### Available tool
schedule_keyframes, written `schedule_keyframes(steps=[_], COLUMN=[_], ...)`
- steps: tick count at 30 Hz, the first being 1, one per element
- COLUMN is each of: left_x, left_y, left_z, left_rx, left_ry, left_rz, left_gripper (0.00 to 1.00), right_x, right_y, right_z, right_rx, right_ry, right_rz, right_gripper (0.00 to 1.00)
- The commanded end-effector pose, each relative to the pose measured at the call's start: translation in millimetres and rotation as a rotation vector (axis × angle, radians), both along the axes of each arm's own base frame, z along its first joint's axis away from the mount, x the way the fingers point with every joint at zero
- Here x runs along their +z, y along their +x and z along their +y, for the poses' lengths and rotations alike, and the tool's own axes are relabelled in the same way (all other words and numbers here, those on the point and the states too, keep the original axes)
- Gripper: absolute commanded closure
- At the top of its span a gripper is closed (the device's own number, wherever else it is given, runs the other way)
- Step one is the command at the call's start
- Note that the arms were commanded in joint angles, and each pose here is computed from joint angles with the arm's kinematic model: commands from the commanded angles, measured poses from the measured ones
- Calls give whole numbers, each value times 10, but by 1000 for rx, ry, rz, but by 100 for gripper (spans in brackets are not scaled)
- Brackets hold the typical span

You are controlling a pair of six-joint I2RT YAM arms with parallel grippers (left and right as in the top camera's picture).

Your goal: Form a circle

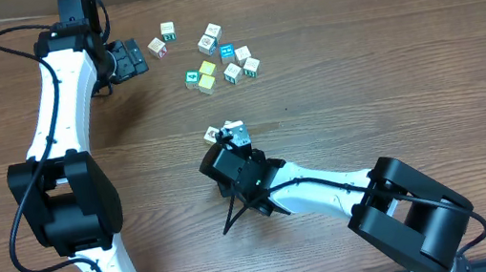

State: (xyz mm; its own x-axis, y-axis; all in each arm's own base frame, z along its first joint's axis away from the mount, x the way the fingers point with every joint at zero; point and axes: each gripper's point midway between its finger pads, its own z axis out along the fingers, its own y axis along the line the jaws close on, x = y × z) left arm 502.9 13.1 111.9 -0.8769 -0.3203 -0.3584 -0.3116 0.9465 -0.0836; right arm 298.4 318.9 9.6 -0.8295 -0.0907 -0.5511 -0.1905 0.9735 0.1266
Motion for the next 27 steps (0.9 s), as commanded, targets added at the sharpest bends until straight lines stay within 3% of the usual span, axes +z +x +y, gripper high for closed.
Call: schedule_keyframes(steps=[1, 27], left_x=[52, 52], left_y=[46, 46], left_z=[-23, -23], left_rx=[3, 3], left_ry=[-10, -10], left_rz=[-18, -18], left_gripper=[0, 0], right_x=[-43, 2], right_y=[26, 116], right_z=[-55, -32], right_rx=[2, 42], right_ry=[-32, -40], right_rz=[-17, -58], right_gripper=[96, 96])
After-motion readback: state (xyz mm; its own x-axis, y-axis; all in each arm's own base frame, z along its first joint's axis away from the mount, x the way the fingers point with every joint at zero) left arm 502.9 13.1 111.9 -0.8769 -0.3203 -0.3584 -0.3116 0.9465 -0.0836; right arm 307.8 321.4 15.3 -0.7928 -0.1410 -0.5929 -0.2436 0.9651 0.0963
